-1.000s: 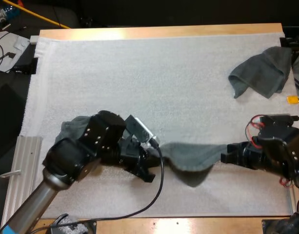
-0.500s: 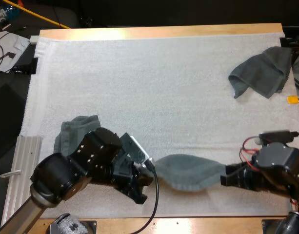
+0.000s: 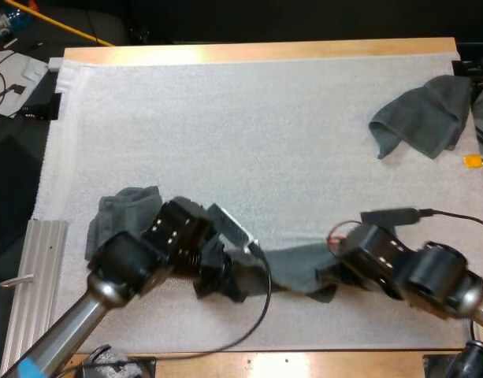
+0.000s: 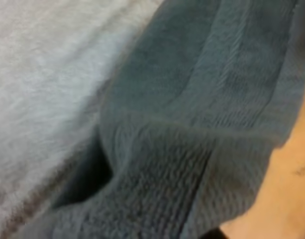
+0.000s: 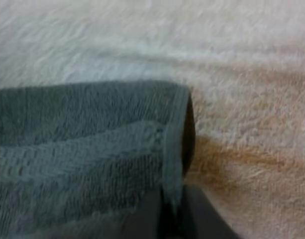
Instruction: Pick towel from pile, fold and stack
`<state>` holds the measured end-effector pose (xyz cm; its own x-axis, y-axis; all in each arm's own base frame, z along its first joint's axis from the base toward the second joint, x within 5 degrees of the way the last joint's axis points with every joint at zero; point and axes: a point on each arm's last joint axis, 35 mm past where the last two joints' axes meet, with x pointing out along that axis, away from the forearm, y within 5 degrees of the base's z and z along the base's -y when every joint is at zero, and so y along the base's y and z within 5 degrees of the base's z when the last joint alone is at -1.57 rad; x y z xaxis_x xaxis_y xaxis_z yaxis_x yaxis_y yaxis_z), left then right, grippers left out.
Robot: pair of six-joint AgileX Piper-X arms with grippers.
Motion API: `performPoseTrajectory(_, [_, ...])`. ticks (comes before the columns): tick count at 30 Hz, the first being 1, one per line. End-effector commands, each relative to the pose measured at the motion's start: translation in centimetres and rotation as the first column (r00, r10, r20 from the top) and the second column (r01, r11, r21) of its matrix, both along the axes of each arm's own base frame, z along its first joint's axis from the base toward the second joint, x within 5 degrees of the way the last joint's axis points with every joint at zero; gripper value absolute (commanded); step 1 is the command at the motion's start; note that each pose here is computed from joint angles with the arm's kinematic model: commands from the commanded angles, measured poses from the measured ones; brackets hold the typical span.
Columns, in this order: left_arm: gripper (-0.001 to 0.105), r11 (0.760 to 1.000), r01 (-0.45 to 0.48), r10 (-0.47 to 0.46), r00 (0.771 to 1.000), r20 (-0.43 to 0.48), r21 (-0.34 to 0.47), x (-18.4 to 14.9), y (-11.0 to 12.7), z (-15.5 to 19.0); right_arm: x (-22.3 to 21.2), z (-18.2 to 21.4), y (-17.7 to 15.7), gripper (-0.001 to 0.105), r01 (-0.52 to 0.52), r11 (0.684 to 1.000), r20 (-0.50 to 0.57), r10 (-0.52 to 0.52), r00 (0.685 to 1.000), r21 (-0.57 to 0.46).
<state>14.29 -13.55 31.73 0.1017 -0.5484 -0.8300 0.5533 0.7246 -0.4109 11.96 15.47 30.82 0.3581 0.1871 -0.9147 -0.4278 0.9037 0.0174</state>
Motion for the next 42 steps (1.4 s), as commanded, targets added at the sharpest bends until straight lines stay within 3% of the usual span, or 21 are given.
performPoseTrajectory(1, [0.0, 0.998, -0.057, 0.058, 0.998, 0.024, -0.03, 2.9, -0.2, -1.9, 3.2, -2.4, 1.4, 0.001, 0.075, 0.997, 0.05, -0.075, 0.996, 0.004])
performPoseTrajectory(9, [0.0, 0.984, -0.159, 0.155, 0.986, -0.059, -0.078, 8.1, 0.9, -5.1, 8.0, -6.0, 1.3, 0.0, 0.198, 0.979, -0.044, -0.196, 0.98, 0.054])
performPoseTrajectory(17, [0.0, 0.96, -0.271, 0.256, 0.952, -0.166, -0.073, 12.8, 2.8, -10.2, 13.0, -9.4, 0.5, 0.0, 0.331, 0.935, -0.109, -0.319, 0.942, 0.13])
performPoseTrajectory(26, [0.0, 0.937, -0.347, 0.327, 0.916, -0.232, -0.049, 15.4, 4.3, -14.3, 15.6, -11.9, -0.4, 0.0, 0.419, 0.895, -0.129, -0.403, 0.906, 0.151])
performPoseTrajectory(29, [0.0, 0.931, -0.362, 0.341, 0.91, -0.234, -0.05, 15.8, 4.5, -15.0, 16.0, -12.3, -0.4, 0.0, 0.436, 0.887, -0.124, -0.42, 0.899, 0.152])
performPoseTrajectory(31, [0.0, 0.937, -0.346, 0.326, 0.918, -0.225, -0.054, 15.6, 4.3, -14.7, 15.9, -11.8, -0.4, 0.002, 0.424, 0.89, -0.114, -0.41, 0.905, 0.166])
performPoseTrajectory(34, [0.01, 0.932, -0.35, 0.325, 0.922, -0.212, -0.091, 15.9, 4.2, -14.6, 16.3, -11.7, -0.1, 0.023, 0.421, 0.88, -0.108, -0.407, 0.907, 0.221])
performPoseTrajectory(37, [0.035, 0.925, -0.357, 0.327, 0.922, -0.206, -0.131, 16.3, 4.1, -14.3, 16.9, -11.7, 0.0, 0.046, 0.414, 0.868, -0.104, -0.402, 0.91, 0.274])
performPoseTrajectory(40, [0.058, 0.911, -0.374, 0.338, 0.919, -0.204, -0.175, 16.9, 4.0, -13.8, 17.6, -11.4, 0.1, 0.054, 0.397, 0.856, -0.08, -0.394, 0.916, 0.332])
performPoseTrajectory(42, [0.063, 0.902, -0.38, 0.34, 0.918, -0.204, -0.205, 17.3, 4.0, -13.3, 17.9, -11.0, 0.1, 0.053, 0.377, 0.854, -0.055, -0.384, 0.922, 0.359])
